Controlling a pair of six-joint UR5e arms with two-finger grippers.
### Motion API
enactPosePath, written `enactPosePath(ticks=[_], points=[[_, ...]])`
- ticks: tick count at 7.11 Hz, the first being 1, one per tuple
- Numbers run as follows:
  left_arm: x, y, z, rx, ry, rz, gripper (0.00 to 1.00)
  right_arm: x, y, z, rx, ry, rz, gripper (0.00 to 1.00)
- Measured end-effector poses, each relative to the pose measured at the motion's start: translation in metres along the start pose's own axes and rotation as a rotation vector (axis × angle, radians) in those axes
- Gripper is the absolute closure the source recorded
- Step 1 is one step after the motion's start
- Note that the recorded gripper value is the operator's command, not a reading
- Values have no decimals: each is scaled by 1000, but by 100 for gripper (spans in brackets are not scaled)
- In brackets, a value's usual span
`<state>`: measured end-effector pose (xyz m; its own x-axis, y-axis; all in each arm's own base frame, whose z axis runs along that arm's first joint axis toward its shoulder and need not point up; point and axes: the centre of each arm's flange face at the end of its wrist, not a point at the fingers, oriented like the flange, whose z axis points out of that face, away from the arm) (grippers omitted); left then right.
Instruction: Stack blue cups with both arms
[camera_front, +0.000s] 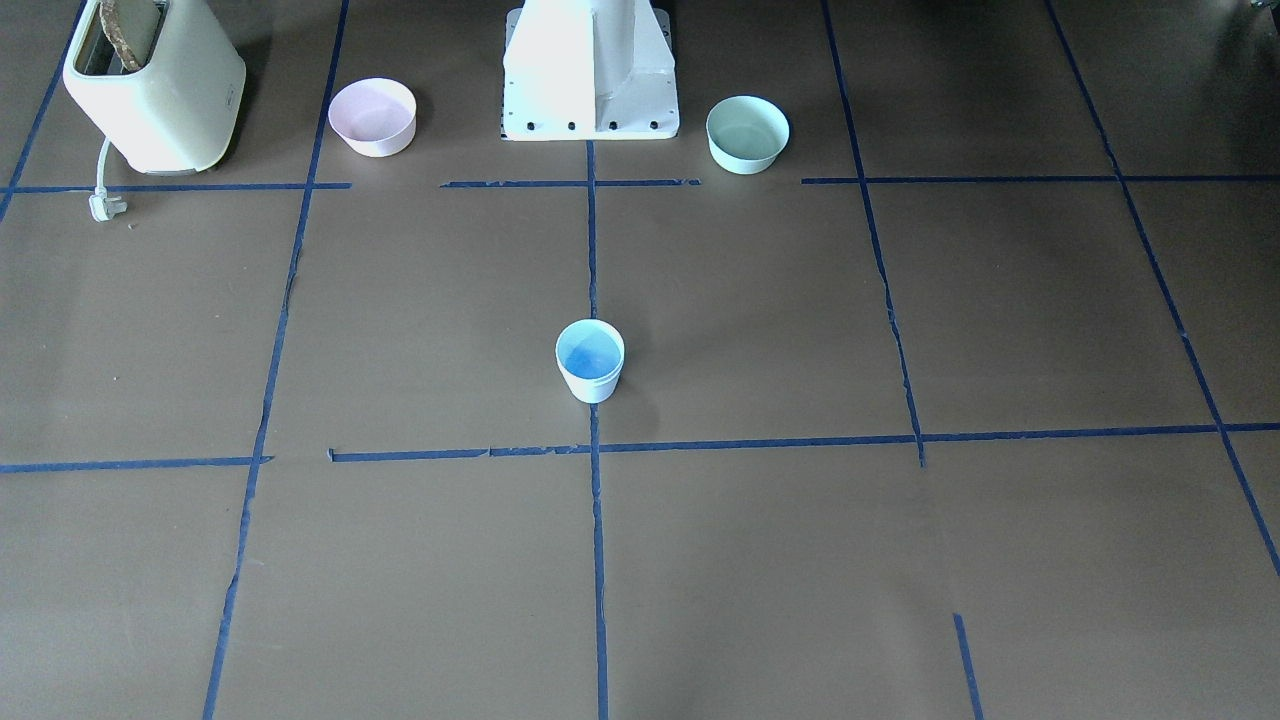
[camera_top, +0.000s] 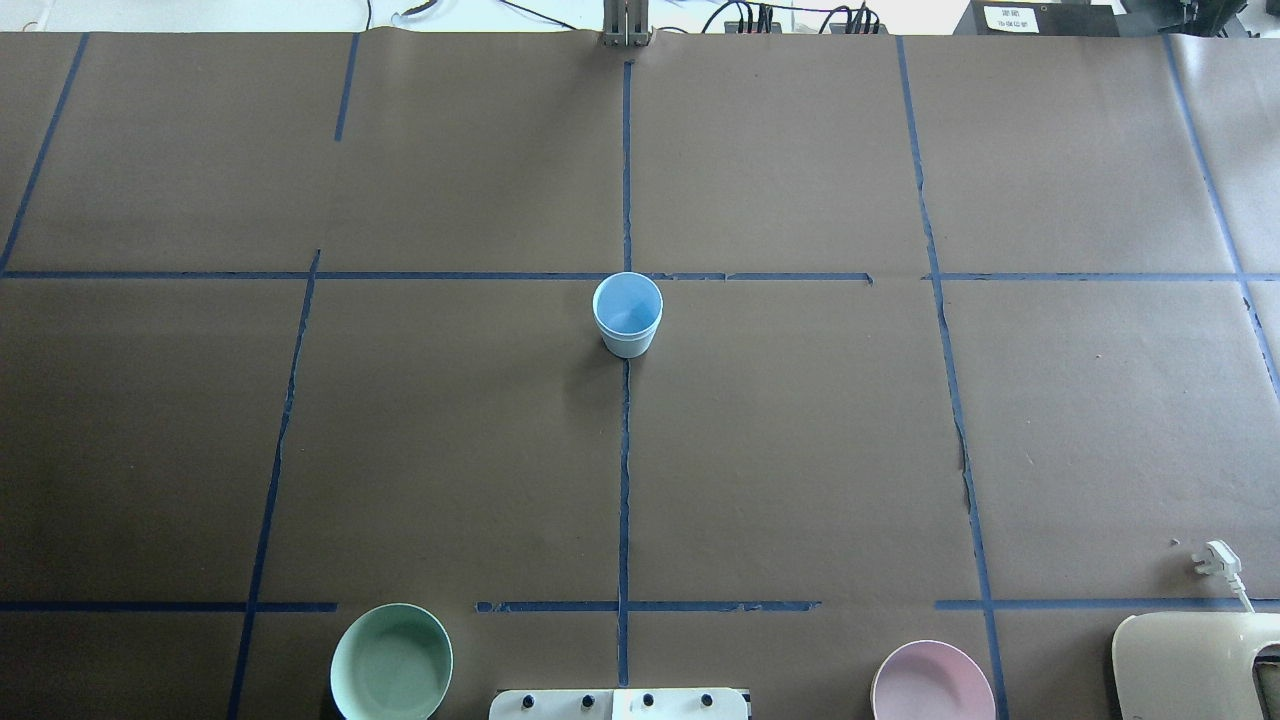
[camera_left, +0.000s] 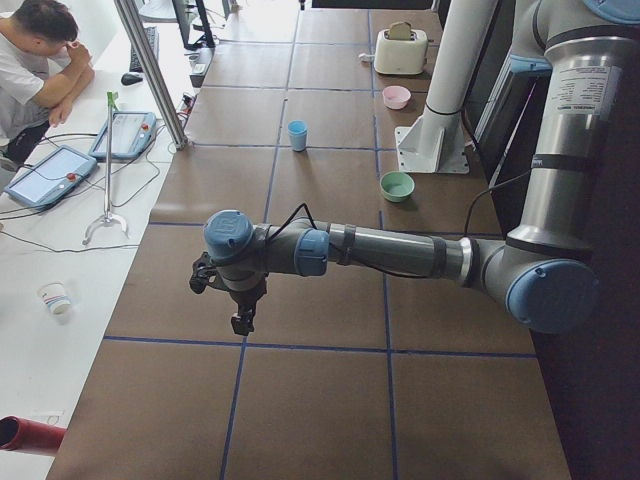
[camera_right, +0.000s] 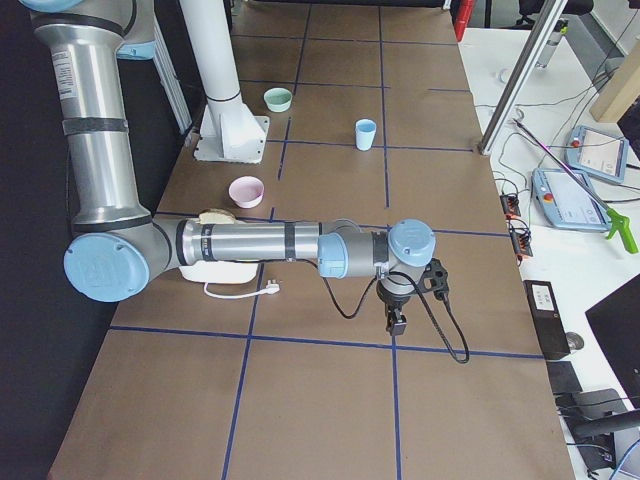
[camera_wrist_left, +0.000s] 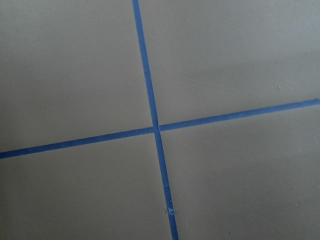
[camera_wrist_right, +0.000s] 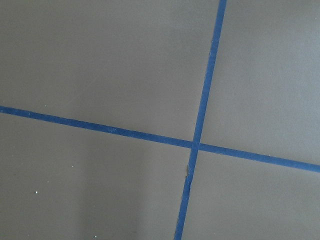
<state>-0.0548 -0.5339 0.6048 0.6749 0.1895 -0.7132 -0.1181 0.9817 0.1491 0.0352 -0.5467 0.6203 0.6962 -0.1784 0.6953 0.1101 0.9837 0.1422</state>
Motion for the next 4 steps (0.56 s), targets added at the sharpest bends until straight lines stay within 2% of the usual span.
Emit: enactPosePath(ticks=[2,4], points=[[1,3,0,-14,-6,11,0,-2,-1,-2,2,3,-1,0],[0,2,0,-28,-53,48,0,-2,-1,-3,2,1,-1,0]])
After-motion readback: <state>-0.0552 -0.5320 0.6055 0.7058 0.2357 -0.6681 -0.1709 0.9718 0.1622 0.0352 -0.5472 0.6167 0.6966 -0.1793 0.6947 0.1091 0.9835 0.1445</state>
